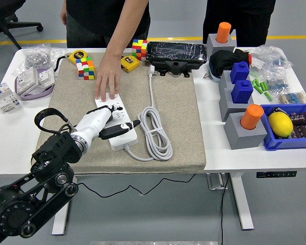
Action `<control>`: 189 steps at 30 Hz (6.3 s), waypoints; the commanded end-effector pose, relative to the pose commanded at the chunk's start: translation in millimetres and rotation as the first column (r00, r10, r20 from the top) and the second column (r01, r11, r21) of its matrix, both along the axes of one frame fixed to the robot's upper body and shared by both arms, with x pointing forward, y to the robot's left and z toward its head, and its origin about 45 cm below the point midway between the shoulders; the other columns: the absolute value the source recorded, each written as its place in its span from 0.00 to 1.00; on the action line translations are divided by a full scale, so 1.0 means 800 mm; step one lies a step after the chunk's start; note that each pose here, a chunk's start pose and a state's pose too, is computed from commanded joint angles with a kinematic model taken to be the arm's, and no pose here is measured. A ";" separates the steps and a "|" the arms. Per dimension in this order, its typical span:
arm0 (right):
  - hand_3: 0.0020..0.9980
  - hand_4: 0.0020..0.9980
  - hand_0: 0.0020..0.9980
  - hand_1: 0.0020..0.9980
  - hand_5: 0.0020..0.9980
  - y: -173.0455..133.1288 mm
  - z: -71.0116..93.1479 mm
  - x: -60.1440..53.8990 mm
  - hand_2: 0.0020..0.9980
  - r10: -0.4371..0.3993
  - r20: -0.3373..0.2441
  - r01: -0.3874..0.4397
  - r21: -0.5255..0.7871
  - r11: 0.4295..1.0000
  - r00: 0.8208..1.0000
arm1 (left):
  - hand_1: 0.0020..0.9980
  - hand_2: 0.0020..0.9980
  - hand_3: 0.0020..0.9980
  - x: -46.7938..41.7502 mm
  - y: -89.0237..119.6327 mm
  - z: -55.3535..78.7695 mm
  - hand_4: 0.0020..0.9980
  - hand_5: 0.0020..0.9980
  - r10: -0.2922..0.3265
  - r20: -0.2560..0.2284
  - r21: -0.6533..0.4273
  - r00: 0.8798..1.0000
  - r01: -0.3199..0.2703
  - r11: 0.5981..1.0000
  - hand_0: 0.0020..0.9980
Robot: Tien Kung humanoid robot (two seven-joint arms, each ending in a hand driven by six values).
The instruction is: Pick up the plug,place it near the board,insert it into the board,press the button
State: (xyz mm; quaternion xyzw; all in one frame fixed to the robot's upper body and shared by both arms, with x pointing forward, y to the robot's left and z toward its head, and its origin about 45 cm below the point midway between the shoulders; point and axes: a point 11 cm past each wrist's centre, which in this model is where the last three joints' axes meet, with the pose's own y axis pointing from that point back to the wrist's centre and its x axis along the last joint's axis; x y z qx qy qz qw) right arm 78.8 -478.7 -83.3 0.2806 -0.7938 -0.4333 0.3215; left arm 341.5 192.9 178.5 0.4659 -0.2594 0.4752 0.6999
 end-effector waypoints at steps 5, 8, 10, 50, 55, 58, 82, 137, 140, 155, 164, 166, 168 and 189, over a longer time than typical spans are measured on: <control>0.75 1.00 0.78 0.72 0.94 0.001 0.000 0.001 0.72 0.001 0.001 -0.001 0.000 1.000 1.000 | 0.93 0.91 0.92 -0.001 -0.003 -0.002 1.00 1.00 -0.008 -0.007 0.001 1.000 0.008 1.000 0.94; 0.75 1.00 0.78 0.72 0.94 0.000 0.000 0.001 0.72 -0.001 0.001 0.001 0.001 1.000 1.000 | 0.93 0.91 0.92 0.000 -0.002 0.001 1.00 1.00 -0.005 0.006 -0.001 1.000 0.005 1.000 0.94; 0.75 1.00 0.78 0.72 0.94 0.000 0.000 0.000 0.72 -0.002 -0.001 0.002 0.001 1.000 1.000 | 0.93 0.91 0.91 0.002 0.000 0.004 1.00 1.00 0.000 0.017 0.003 1.000 0.000 1.000 0.95; 0.75 1.00 0.78 0.72 0.94 0.001 -0.001 0.000 0.72 -0.004 -0.004 0.004 0.003 1.000 1.000 | 0.04 0.12 0.87 -0.015 -0.028 0.066 0.58 0.00 -0.243 0.166 0.205 0.956 0.207 0.957 0.16; 0.75 1.00 0.78 0.72 0.94 0.000 0.000 -0.001 0.72 -0.006 -0.006 0.006 0.002 1.000 1.000 | 0.04 0.12 0.88 -0.022 -0.026 0.042 0.61 0.00 -0.296 0.010 0.283 0.955 0.281 0.917 0.16; 0.75 1.00 0.78 0.72 0.94 0.000 -0.001 -0.003 0.72 -0.005 -0.009 0.005 0.002 1.000 1.000 | 0.04 0.12 0.88 -0.024 -0.026 0.033 0.59 0.00 -0.307 -0.031 0.300 0.951 0.302 0.905 0.16; 0.75 1.00 0.78 0.72 0.94 0.001 -0.001 -0.003 0.72 -0.006 -0.007 0.006 0.003 1.000 1.000 | 0.03 0.12 0.87 -0.016 -0.011 0.001 0.59 0.00 -0.276 -0.100 0.332 0.956 0.293 0.897 0.16; 0.75 1.00 0.78 0.72 0.94 0.000 -0.001 -0.005 0.72 -0.013 -0.008 0.013 -0.001 1.000 1.000 | 0.03 0.11 0.81 -0.019 0.003 -0.039 0.57 0.00 -0.261 -0.190 0.344 0.946 0.313 0.885 0.16; 0.75 1.00 0.78 0.72 0.94 -0.001 0.000 -0.004 0.72 -0.012 -0.007 0.012 -0.002 1.000 1.000 | 0.03 0.11 0.81 -0.019 0.001 -0.032 0.57 0.00 -0.267 -0.173 0.343 0.948 0.312 0.886 0.16; 0.75 1.00 0.78 0.72 0.94 0.000 0.000 -0.001 0.72 -0.012 -0.002 0.012 -0.001 1.000 1.000 | 0.03 0.11 0.74 -0.009 -0.018 0.070 0.56 0.00 -0.314 0.101 0.285 0.944 0.275 0.918 0.17; 0.75 1.00 0.78 0.72 0.94 -0.001 0.001 0.001 0.72 -0.013 0.000 0.013 -0.001 1.000 1.000 | 0.37 0.44 0.64 -0.001 -0.017 0.081 0.79 0.12 -0.270 0.241 0.144 0.932 0.241 0.960 0.33; 0.75 1.00 0.78 0.72 0.94 -0.001 0.001 0.000 0.72 -0.015 -0.001 0.015 -0.002 1.000 1.000 | 0.37 0.44 0.64 -0.002 -0.015 0.072 0.79 0.12 -0.269 0.200 0.145 0.942 0.243 0.959 0.33; 0.75 1.00 0.78 0.72 0.94 -0.001 0.001 0.000 0.72 -0.015 -0.002 0.015 -0.002 1.000 1.000 | 1.00 0.99 0.92 -0.003 -0.014 0.066 1.00 0.51 -0.266 0.186 0.140 0.946 0.242 0.960 0.97; 0.75 1.00 0.78 0.72 0.94 0.000 -0.001 -0.004 0.72 -0.015 -0.008 0.015 0.000 1.000 1.000 | 0.97 0.94 0.97 -0.012 -0.003 0.044 1.00 0.58 -0.249 0.111 0.170 0.962 0.228 0.959 0.99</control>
